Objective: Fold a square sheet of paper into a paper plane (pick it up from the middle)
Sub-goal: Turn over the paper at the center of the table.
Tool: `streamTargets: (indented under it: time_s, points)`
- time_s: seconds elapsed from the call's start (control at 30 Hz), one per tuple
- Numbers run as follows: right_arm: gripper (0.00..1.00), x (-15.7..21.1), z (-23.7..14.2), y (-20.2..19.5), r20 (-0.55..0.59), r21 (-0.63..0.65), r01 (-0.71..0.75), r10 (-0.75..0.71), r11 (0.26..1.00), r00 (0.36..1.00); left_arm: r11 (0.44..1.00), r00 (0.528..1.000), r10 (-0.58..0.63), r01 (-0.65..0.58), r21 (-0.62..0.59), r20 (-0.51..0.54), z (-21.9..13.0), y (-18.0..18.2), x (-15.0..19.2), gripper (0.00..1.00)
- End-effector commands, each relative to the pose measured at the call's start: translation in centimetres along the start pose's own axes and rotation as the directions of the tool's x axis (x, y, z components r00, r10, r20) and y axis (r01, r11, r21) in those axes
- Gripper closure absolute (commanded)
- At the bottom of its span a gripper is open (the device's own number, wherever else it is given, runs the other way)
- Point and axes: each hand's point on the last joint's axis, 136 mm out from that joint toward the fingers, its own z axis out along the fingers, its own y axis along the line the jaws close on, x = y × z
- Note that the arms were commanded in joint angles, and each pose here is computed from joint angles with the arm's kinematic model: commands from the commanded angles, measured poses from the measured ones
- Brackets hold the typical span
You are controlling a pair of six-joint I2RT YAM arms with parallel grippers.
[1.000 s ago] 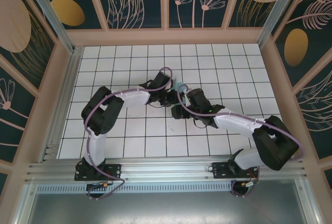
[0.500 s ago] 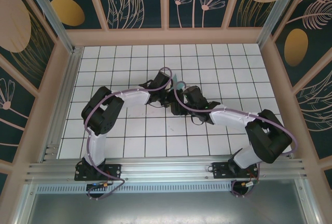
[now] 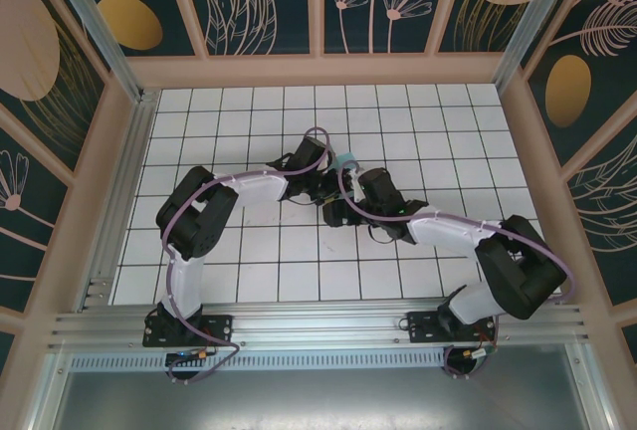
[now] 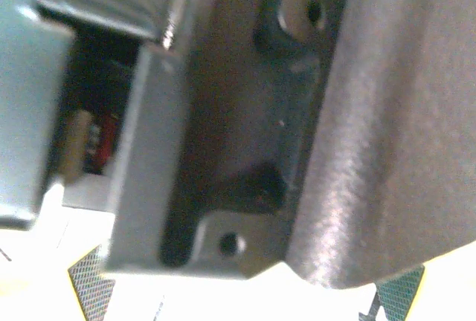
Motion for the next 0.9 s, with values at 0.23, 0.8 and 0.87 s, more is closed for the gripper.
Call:
streamTargets:
  time_s: [0.23,0.8,0.87]
  points:
    - [0.51,-1.6,-0.3,-3.6,0.081,0.102,-0.121,0.113,0.987,0.990,1.000,0.999,-0.001,0.000,0.019,0.045,-1.6,-0.8,-0.8,0.26]
    - [0.52,-1.5,-0.2,-5.1,0.064,0.081,-0.198,0.193,0.977,0.979,0.999,0.991,-0.011,0.006,0.032,0.137,-4.9,-1.0,-2.7,0.24]
    - [0.52,-1.9,-0.5,-6.0,0.073,0.078,-0.228,0.223,0.971,0.972,1.000,0.988,-0.012,0.007,0.029,0.155,-5.4,-0.9,-3.0,0.24]
